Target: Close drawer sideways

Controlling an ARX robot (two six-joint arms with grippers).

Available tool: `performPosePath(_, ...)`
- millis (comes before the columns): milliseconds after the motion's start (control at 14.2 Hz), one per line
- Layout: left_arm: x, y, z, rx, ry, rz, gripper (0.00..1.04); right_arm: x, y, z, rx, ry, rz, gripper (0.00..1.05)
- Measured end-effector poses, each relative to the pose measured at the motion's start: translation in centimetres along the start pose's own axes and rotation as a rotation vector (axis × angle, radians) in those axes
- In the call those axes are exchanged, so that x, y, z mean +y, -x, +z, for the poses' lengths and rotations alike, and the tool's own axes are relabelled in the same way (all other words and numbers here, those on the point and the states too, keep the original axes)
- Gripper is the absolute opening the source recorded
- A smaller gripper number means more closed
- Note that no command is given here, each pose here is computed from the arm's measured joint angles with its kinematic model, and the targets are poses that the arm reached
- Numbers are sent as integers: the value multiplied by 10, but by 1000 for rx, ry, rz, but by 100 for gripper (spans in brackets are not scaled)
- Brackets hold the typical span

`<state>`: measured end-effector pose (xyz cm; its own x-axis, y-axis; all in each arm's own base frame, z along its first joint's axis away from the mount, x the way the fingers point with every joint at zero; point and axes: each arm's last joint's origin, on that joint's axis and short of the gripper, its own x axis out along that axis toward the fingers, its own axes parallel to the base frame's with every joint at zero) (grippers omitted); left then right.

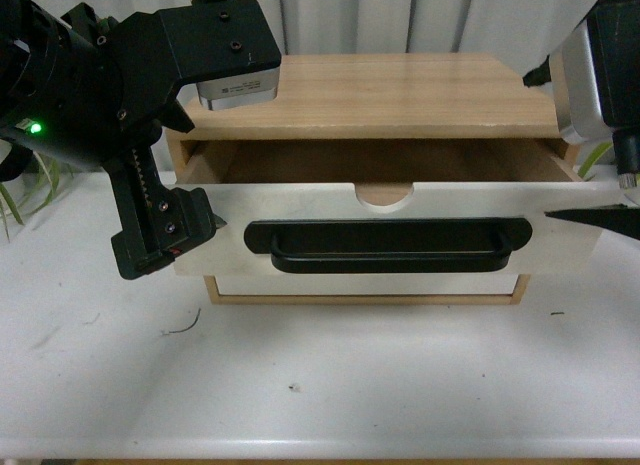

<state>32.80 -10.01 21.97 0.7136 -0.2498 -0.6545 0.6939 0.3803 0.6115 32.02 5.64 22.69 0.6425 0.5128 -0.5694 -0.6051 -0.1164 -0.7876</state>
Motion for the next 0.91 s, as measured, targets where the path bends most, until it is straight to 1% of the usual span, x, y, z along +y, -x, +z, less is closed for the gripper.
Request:
performPosePath(281,1,0,1,-3,-9,15,98,4,-7,-13,48,-4,10,98)
performPosePath(702,8,-5,3,-1,-10,37,98,-3,-19,-25,73,4,-17,98)
performPosePath(912,6,-20,9,-7,-22,56,98,-11,-30,-32,87,16,-37,98)
